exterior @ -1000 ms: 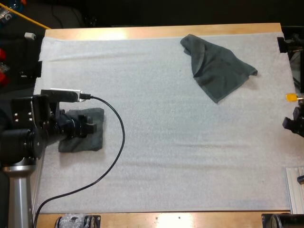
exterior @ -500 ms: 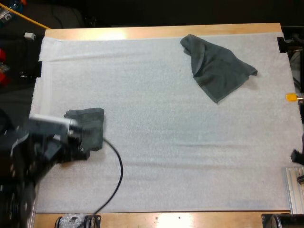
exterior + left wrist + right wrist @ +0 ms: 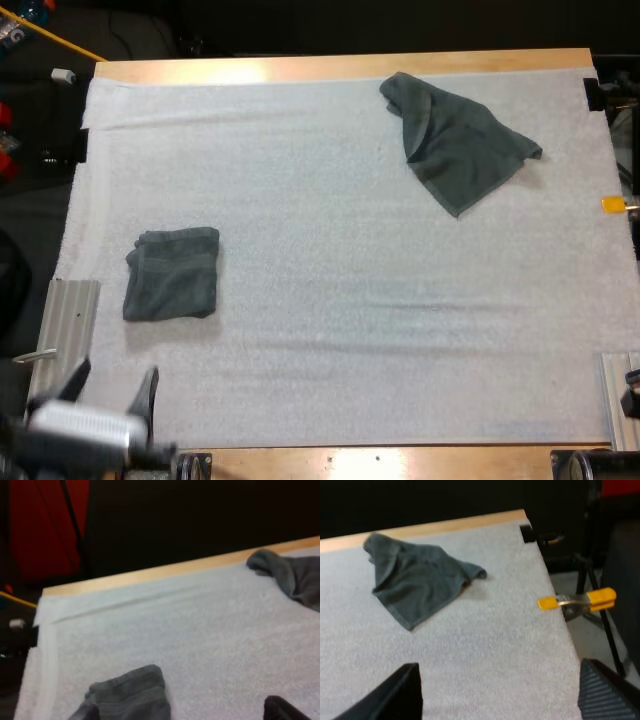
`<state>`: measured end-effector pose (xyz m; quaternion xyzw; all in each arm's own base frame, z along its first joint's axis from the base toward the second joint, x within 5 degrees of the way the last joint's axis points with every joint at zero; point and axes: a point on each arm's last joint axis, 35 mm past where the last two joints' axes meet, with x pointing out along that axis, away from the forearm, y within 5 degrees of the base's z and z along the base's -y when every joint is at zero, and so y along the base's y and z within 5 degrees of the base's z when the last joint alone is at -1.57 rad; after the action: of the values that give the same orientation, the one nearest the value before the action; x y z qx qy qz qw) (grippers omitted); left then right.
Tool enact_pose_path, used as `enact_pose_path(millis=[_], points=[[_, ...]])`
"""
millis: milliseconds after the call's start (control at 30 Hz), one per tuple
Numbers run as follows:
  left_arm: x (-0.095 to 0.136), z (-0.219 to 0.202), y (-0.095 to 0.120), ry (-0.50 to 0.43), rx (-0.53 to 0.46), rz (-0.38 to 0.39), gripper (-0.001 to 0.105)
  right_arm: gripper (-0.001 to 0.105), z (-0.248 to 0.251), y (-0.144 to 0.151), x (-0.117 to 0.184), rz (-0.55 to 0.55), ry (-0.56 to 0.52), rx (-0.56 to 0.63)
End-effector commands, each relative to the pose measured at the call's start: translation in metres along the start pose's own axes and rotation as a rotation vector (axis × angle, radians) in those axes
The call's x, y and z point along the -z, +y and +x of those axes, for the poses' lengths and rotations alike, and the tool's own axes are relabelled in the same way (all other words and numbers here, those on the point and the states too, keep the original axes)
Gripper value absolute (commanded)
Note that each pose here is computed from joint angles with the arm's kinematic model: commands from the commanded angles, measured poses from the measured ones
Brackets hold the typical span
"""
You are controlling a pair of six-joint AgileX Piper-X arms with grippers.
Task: Pick towel from pile, fold and stack
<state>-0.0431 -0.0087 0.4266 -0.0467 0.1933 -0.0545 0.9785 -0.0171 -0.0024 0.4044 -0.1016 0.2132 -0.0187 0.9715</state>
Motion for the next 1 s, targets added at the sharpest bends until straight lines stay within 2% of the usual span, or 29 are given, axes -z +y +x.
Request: enact_pose_path(millis=[0, 300, 400, 833, 967], points=[[0.006, -0.008, -0.001, -0.01, -0.005, 0.015, 0.062, 0.063, -0.006, 0.001, 0.003, 0.0, -0.009, -0.01], [0.053, -0.051, -0.006, -0.115, -0.001, 0.053, 0.062, 0.063, -0.041, 0.004, 0.036, 0.027, -0.084, 0.004], [0.057, -0.047, -0.005, -0.075, -0.003, 0.046, 0.062, 0.063, -0.051, 0.005, 0.044, 0.052, -0.118, 0.009], [0.067, -0.02, 0.0, 0.038, -0.01, 0.019, 0.062, 0.063, -0.05, 0.005, 0.045, 0.049, -0.112, 0.009], [0.068, -0.003, 0.003, 0.055, -0.011, 0.016, 0.062, 0.063, -0.044, 0.005, 0.039, 0.052, -0.163, 0.018]])
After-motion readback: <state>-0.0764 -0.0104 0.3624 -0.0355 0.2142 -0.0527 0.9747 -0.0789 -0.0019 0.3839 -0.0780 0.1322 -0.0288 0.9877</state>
